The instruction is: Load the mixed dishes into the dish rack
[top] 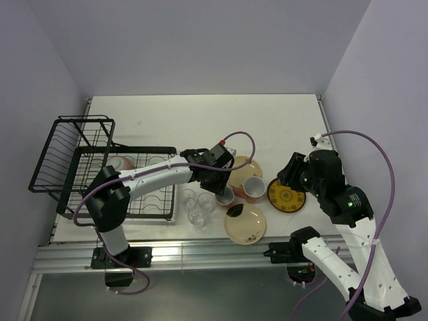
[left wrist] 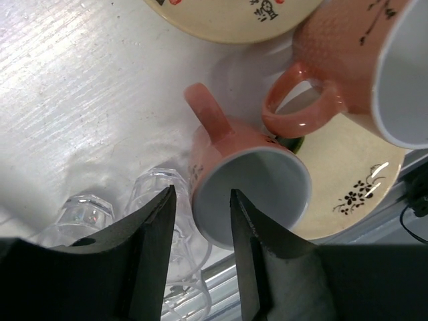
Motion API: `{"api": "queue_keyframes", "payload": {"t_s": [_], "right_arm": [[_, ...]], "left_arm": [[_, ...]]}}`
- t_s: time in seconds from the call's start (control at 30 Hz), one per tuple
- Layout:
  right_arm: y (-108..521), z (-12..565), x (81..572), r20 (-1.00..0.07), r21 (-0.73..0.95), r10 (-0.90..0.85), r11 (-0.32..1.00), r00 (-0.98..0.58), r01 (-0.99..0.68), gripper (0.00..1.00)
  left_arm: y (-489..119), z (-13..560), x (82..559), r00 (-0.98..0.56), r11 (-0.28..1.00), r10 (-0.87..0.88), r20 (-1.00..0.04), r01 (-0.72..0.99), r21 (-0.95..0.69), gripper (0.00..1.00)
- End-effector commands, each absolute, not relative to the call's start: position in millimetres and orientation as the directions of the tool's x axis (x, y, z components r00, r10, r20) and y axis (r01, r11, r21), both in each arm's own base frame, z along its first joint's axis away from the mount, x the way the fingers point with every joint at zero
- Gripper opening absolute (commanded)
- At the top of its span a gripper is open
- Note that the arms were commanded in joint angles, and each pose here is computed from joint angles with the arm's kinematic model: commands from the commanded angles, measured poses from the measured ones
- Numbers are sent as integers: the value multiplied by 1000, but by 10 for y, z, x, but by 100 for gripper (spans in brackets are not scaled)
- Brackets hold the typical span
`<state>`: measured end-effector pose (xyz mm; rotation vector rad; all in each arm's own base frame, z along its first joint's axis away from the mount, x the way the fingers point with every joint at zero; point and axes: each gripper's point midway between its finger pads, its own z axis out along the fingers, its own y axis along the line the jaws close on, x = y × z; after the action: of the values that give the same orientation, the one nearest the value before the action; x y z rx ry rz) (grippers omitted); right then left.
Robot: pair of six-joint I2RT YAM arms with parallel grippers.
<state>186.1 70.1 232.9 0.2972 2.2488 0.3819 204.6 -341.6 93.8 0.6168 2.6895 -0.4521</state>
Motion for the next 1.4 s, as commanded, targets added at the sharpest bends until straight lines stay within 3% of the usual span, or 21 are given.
{"api": "queue_keyframes", "payload": {"t_s": [0.0, 0.13, 0.43, 0.77, 1.03, 1.2, 1.3, 1.37], "right_arm": [[647, 2442, 1863, -721, 366, 343, 926, -602, 90, 50], [642, 2437, 1845, -720, 366, 344, 926, -603, 91, 50], [645, 2411, 1812, -711, 377, 356, 921, -607, 98, 50], [684, 2488, 1815, -710, 394, 359, 916, -606, 81, 50], [838, 2547, 1832, -678, 443, 365, 896, -638, 41, 51], [1087, 2766, 1829, -608, 549, 404, 836, -684, 6, 52], [1354, 2984, 1796, -525, 672, 446, 740, -724, -31, 58], [1564, 3173, 1777, -451, 771, 481, 634, -752, -58, 62]], "left_arm": [[-3438, 967, 2158, -822, 845, 375, -429, 494, -206, 43], [-3424, 958, 2190, -816, 842, 381, -435, 501, -203, 35], [-3412, 994, 2196, -803, 834, 381, -458, 512, -203, 1], [-3403, 1317, 2212, -792, 834, 337, -510, 502, -229, 0], [-3486, 2019, 2184, -767, 797, 248, -592, 509, -326, 0], [-3478, 2688, 2141, -702, 735, 156, -694, 553, -394, 0], [-3298, 3418, 2139, -562, 672, -33, -827, 600, -434, 0], [-3166, 3517, 2148, -505, 674, -96, -858, 602, -429, 0]]}}
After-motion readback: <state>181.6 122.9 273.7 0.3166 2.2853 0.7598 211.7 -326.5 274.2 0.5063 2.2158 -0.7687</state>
